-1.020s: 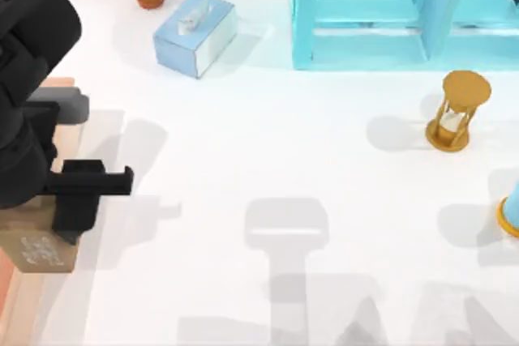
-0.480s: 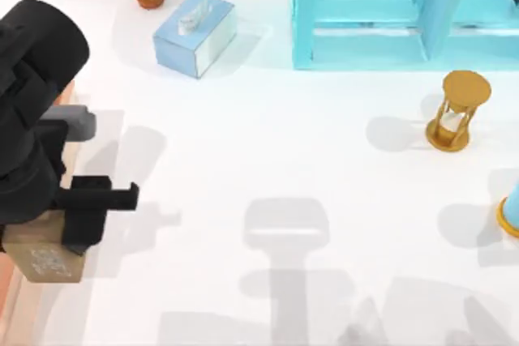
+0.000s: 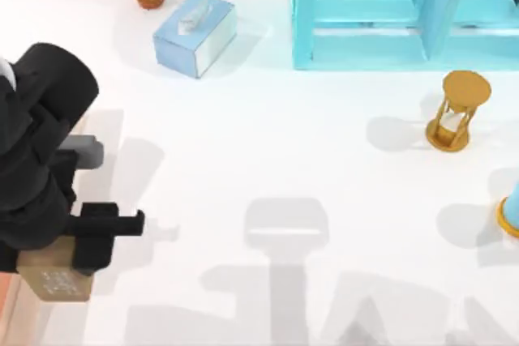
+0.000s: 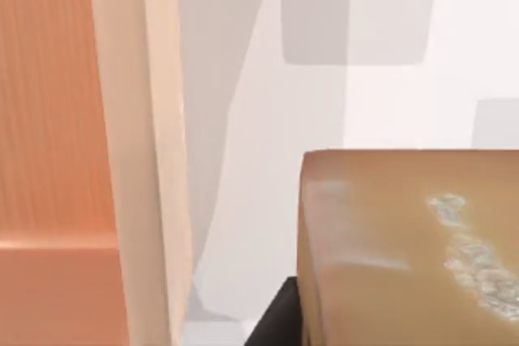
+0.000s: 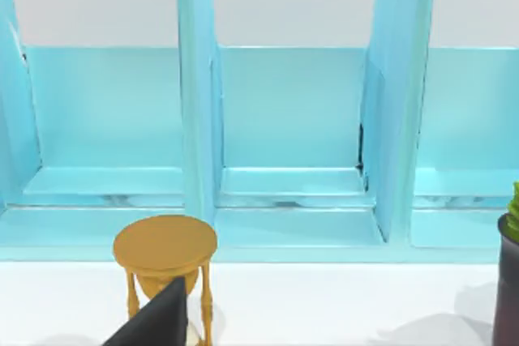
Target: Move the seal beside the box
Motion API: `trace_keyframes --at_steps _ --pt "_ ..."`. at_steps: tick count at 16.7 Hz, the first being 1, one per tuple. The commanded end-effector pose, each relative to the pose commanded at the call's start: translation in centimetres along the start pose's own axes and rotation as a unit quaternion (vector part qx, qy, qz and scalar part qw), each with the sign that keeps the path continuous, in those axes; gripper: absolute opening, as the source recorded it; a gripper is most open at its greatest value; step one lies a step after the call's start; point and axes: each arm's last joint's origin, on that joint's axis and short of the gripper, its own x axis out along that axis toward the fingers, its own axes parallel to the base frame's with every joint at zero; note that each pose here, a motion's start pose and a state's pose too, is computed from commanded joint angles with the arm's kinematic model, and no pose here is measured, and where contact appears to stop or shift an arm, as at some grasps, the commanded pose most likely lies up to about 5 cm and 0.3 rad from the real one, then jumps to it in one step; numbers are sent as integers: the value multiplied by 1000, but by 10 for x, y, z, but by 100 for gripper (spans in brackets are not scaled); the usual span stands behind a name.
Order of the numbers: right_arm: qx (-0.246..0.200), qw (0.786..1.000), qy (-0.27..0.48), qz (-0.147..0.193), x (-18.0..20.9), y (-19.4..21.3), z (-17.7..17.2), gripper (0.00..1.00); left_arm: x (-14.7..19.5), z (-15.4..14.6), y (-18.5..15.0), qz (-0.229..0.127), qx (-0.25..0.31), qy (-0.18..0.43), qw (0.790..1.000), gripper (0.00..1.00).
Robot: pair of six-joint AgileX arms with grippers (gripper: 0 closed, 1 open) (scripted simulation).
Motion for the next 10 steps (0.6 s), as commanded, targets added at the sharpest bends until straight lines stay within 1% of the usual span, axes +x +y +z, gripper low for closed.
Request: trace_keyframes --at_steps 4,10 --pt "0 1000 0 0 0 0 0 100 2 0 0 0 1 1 1000 0" --pt "0 1000 0 0 0 0 0 100 2 0 0 0 1 1 1000 45"
